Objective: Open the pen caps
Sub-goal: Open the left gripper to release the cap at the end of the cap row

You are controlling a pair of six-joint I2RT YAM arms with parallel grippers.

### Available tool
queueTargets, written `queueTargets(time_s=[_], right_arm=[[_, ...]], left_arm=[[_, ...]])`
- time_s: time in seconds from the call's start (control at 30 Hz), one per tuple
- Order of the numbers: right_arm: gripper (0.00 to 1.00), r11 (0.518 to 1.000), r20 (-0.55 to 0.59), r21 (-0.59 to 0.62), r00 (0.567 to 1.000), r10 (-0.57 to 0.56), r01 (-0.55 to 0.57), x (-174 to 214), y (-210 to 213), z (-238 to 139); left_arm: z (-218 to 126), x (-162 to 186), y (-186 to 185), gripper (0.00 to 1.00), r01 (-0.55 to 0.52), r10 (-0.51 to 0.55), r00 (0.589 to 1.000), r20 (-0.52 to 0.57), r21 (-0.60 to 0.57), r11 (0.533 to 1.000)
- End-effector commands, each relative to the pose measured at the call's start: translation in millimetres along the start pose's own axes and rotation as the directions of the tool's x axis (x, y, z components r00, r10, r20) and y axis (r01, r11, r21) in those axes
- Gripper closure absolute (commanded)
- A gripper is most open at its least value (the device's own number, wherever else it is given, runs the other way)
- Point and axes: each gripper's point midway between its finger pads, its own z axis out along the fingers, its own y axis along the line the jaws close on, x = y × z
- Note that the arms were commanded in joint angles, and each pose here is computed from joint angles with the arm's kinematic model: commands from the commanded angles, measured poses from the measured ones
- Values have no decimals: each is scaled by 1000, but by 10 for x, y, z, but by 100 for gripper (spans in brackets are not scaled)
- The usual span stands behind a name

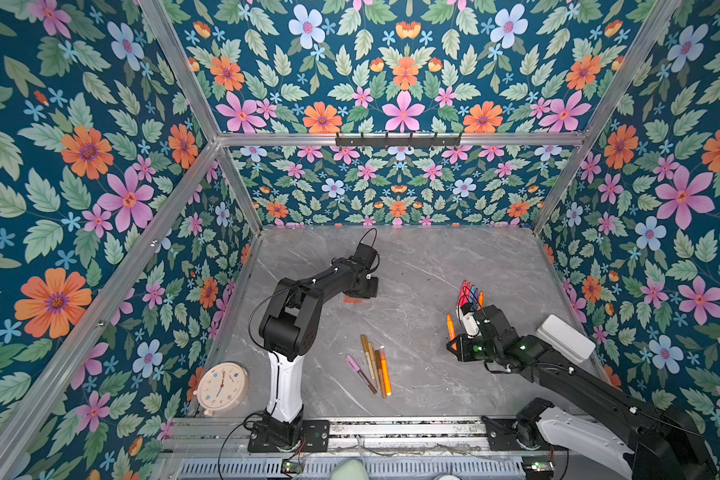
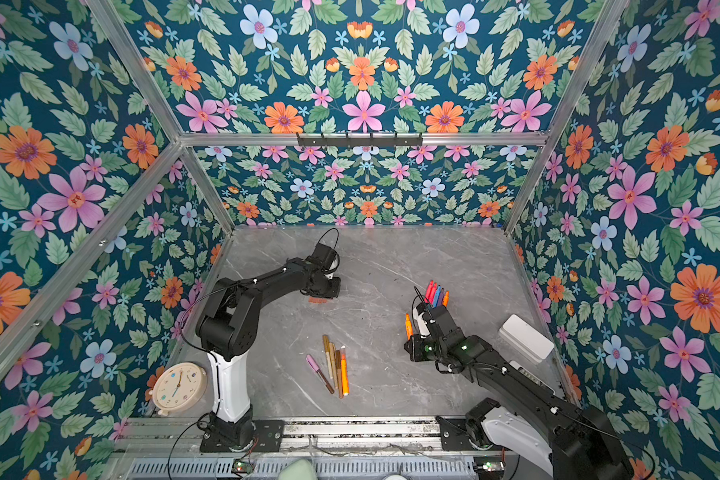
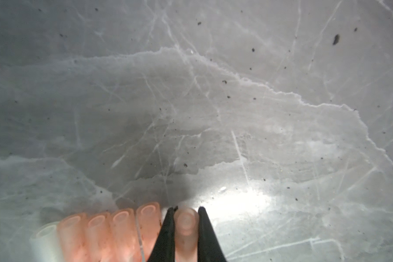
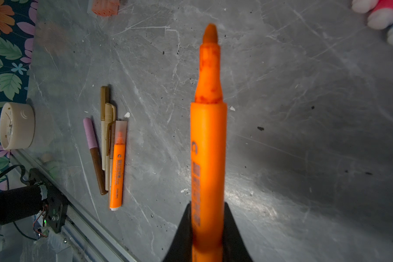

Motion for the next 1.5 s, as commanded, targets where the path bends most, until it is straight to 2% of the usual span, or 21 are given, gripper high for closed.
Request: queueTargets(time_s=[0.0,0.17,0.4,0.63,0.83,1.17,1.27,1.47], right_arm=[[100,1000,12,-8,1000,0,1,-36,25,-4],[100,1000,12,-8,1000,-3,3,-51,34,-3],[100,1000,13,-9,1000,-11,11,-43,33,-9],[100,1000,14,-10,1000,-21,21,-14,19,-13],[100,1000,29,-11,999,-24,24,15,3,-62],[100,999,43,-19,999,-27,28,67,-13,-106],[100,999,50,-26,998,-29,30,71,-4,-121],[100,999,57,-19,998,-26,27,64,-20,-127]], left_arm=[[-28,14,42,100,-39,38,999,-15,-69,997],[-102,-23,30,83,-87,84,996,-24,-168,982],[-129,36,-9,81,-131,122,991,-49,-275,952],[-36,130,-64,87,-140,115,989,-95,-331,933],[-71,107,-87,79,-135,115,990,-76,-363,922],[-85,177,16,74,-143,113,989,-94,-433,890],[-90,186,31,66,-147,116,989,-96,-443,885],[-121,156,25,65,-141,117,990,-82,-441,886]])
